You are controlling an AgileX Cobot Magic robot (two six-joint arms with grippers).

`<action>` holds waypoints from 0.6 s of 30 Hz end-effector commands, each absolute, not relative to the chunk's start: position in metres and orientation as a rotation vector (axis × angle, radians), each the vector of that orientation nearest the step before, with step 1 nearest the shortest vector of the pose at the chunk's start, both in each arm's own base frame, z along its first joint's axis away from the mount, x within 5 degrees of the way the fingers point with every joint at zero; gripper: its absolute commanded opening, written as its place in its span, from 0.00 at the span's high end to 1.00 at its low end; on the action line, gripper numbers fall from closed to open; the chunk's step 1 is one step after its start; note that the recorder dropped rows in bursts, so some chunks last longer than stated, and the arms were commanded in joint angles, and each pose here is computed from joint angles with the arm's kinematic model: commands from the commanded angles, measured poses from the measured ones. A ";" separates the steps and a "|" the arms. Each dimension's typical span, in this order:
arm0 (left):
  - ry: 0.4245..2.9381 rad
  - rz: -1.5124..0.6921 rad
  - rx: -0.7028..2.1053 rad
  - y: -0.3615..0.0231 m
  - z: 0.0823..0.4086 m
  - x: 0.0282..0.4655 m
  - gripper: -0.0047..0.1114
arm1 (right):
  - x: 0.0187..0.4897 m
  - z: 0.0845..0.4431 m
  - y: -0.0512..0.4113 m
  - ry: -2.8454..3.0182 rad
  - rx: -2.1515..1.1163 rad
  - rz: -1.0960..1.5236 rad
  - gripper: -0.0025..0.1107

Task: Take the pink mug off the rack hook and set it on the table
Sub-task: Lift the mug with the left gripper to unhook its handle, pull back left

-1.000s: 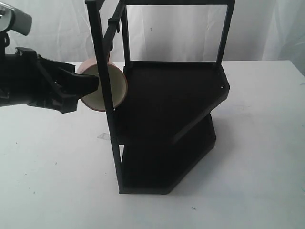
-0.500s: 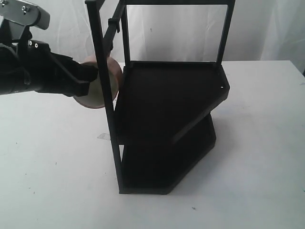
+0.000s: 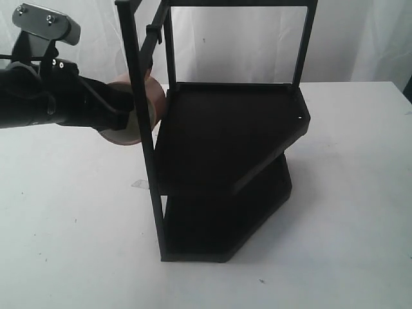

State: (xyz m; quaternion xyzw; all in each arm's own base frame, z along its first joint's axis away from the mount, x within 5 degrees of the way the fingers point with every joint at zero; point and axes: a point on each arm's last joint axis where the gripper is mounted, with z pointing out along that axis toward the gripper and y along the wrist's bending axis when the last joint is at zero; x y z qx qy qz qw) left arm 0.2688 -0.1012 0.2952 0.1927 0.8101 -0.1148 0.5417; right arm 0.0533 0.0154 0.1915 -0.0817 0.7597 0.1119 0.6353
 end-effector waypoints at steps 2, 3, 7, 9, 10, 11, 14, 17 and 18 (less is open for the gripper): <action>1.910 -0.309 0.456 -0.107 0.301 0.275 0.42 | 0.053 0.191 0.015 1.725 -0.192 0.245 0.98; 1.915 -0.303 0.454 -0.107 0.300 0.277 0.42 | 0.053 0.191 0.015 1.725 -0.192 0.245 0.98; 1.944 -0.298 0.455 -0.109 0.291 0.282 0.42 | 0.053 0.191 0.015 1.725 -0.192 0.245 0.98; 1.950 -0.295 0.454 -0.109 0.289 0.283 0.42 | 0.053 0.191 0.015 1.725 -0.192 0.245 0.98; 1.950 -0.295 0.454 -0.109 0.289 0.283 0.42 | 0.053 0.191 0.015 1.725 -0.192 0.245 0.98; 1.950 -0.293 0.453 -0.109 0.290 0.283 0.42 | 0.053 0.191 0.015 1.725 -0.192 0.245 0.98; 1.950 -0.293 0.453 -0.109 0.290 0.283 0.47 | 0.053 0.191 0.015 1.725 -0.192 0.245 0.98; 1.950 -0.293 0.453 -0.109 0.290 0.283 0.56 | 0.053 0.191 0.015 1.725 -0.192 0.245 0.98; 1.950 -0.295 0.454 -0.109 0.290 0.283 0.59 | 0.053 0.191 0.015 1.725 -0.192 0.245 0.98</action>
